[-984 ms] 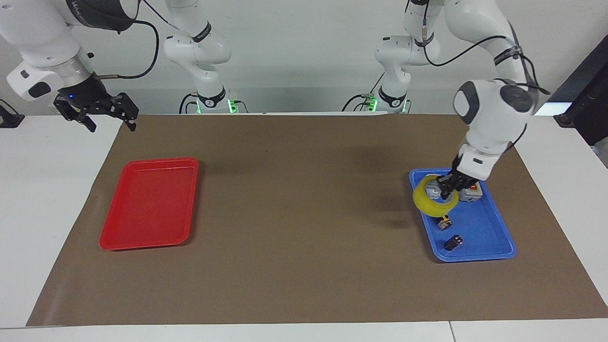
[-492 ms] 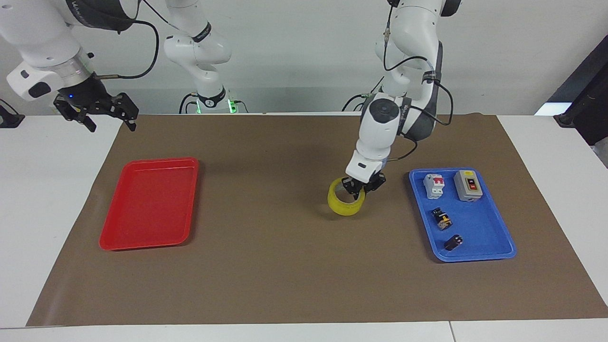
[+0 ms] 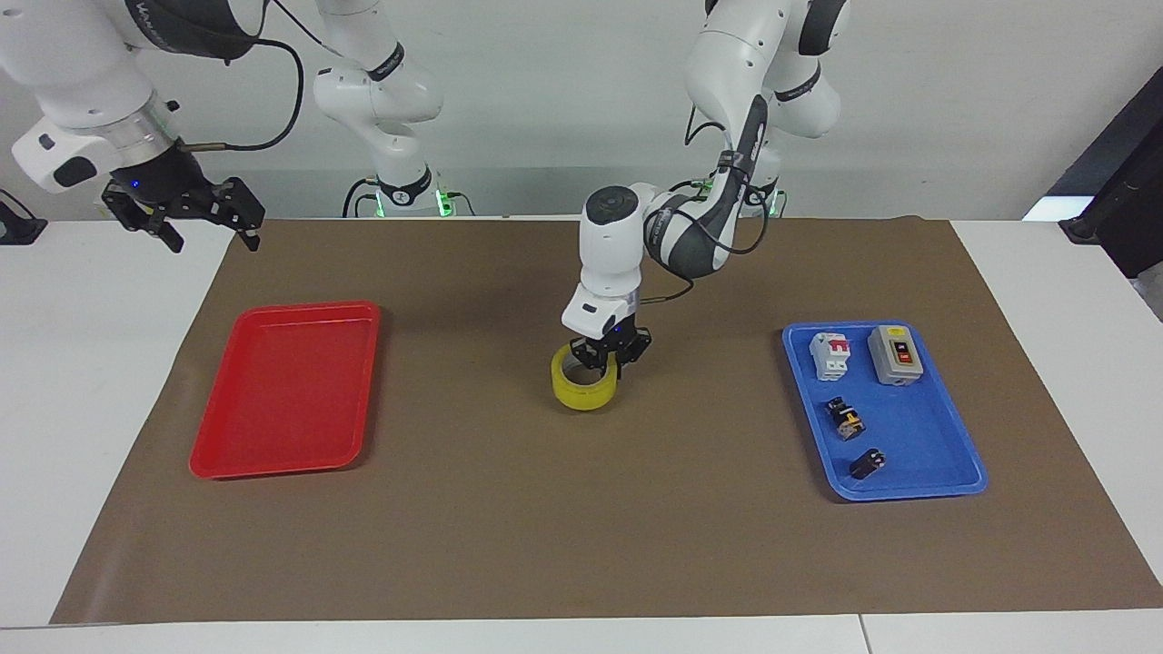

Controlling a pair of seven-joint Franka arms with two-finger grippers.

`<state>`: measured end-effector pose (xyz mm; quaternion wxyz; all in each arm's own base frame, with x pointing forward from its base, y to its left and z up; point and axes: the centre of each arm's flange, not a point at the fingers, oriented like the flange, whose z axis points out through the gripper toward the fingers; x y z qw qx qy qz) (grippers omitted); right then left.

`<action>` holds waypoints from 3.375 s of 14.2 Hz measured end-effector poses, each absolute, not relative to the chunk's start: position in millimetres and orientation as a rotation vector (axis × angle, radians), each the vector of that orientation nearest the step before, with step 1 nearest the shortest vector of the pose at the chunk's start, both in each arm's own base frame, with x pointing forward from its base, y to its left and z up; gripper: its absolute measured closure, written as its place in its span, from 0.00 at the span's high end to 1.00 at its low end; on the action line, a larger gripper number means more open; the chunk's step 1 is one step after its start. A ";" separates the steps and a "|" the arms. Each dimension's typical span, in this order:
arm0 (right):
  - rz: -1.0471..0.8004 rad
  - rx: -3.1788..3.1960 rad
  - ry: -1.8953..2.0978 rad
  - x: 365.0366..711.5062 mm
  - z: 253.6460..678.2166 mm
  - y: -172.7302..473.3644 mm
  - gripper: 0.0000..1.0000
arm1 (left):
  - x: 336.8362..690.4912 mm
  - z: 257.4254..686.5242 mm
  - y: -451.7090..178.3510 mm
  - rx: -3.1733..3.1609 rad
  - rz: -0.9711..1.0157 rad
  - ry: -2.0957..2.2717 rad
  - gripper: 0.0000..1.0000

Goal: Place and move tape with both arms
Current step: 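Carry the tape with the left gripper and set it on the table center, then withdraw the left gripper while the right gripper reaches and grasps the tape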

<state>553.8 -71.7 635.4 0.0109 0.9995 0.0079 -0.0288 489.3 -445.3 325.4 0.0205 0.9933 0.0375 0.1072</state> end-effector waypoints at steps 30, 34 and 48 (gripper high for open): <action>0.210 3.228 0.264 574.4 363.8 318.8 0.82 | 554.2 628.4 21.0 3.125 -0.029 0.058 1.00; 0.189 3.218 0.270 573.6 344.5 324.9 0.83 | 546.5 612.4 30.6 3.118 -0.120 -0.021 1.00; 0.150 3.202 0.257 572.2 315.0 318.7 0.46 | 538.4 616.1 26.1 3.116 -0.125 -0.044 1.00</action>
